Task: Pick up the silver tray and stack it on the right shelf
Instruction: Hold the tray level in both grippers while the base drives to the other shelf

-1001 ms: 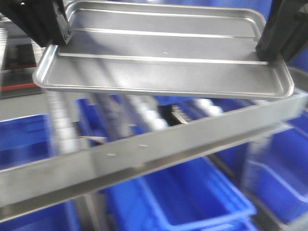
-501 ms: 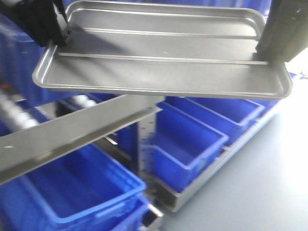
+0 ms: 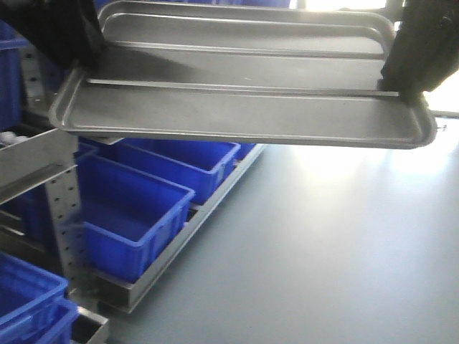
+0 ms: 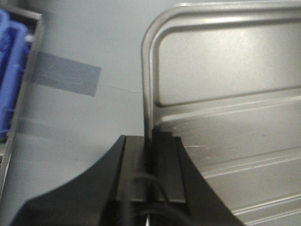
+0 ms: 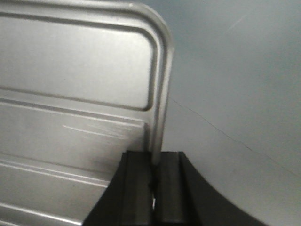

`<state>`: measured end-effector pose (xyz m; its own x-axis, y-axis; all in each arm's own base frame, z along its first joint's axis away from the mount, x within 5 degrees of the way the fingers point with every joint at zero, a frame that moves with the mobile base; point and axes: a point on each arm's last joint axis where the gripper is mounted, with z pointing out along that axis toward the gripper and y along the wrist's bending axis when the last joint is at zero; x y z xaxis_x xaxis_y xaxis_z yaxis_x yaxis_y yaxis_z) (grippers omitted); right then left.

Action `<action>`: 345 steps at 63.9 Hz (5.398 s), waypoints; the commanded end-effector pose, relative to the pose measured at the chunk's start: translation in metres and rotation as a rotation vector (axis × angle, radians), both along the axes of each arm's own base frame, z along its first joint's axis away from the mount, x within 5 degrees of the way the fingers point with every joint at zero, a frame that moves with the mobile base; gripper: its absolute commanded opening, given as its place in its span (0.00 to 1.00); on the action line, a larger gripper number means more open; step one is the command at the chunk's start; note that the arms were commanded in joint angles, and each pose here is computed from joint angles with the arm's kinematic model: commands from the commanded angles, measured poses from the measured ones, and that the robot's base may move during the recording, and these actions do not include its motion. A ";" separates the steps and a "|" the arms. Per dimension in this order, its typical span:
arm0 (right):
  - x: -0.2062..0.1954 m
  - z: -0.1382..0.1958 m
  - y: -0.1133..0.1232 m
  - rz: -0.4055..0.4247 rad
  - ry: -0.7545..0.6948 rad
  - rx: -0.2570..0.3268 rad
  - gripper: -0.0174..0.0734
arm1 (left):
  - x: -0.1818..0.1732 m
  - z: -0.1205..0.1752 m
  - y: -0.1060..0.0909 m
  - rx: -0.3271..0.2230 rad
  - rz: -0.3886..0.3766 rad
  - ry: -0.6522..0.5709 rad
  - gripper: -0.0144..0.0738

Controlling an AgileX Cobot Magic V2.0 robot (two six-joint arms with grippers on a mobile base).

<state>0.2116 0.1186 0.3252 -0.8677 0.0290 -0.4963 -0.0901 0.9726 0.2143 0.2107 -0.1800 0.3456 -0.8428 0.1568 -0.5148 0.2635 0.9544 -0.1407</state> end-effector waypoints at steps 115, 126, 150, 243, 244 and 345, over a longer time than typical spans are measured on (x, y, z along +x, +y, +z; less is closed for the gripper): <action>0.000 0.017 -0.008 0.010 -0.083 -0.042 0.25 | -0.002 0.019 0.007 0.004 -0.004 -0.075 0.06; 0.000 0.017 -0.008 0.010 -0.083 -0.042 0.25 | -0.002 0.019 0.007 0.004 -0.004 -0.075 0.06; 0.000 0.016 -0.008 0.009 -0.082 -0.042 0.25 | -0.002 0.019 0.007 0.005 -0.004 -0.076 0.06; 0.000 0.016 -0.008 0.009 -0.082 -0.042 0.25 | -0.002 0.017 0.006 0.000 -0.004 -0.066 0.06; 0.000 0.016 -0.008 0.009 -0.082 -0.042 0.25 | -0.002 0.017 0.006 0.000 -0.004 -0.066 0.06; 0.000 0.016 -0.008 0.009 -0.082 -0.042 0.25 | -0.001 0.016 0.006 0.004 -0.004 -0.064 0.06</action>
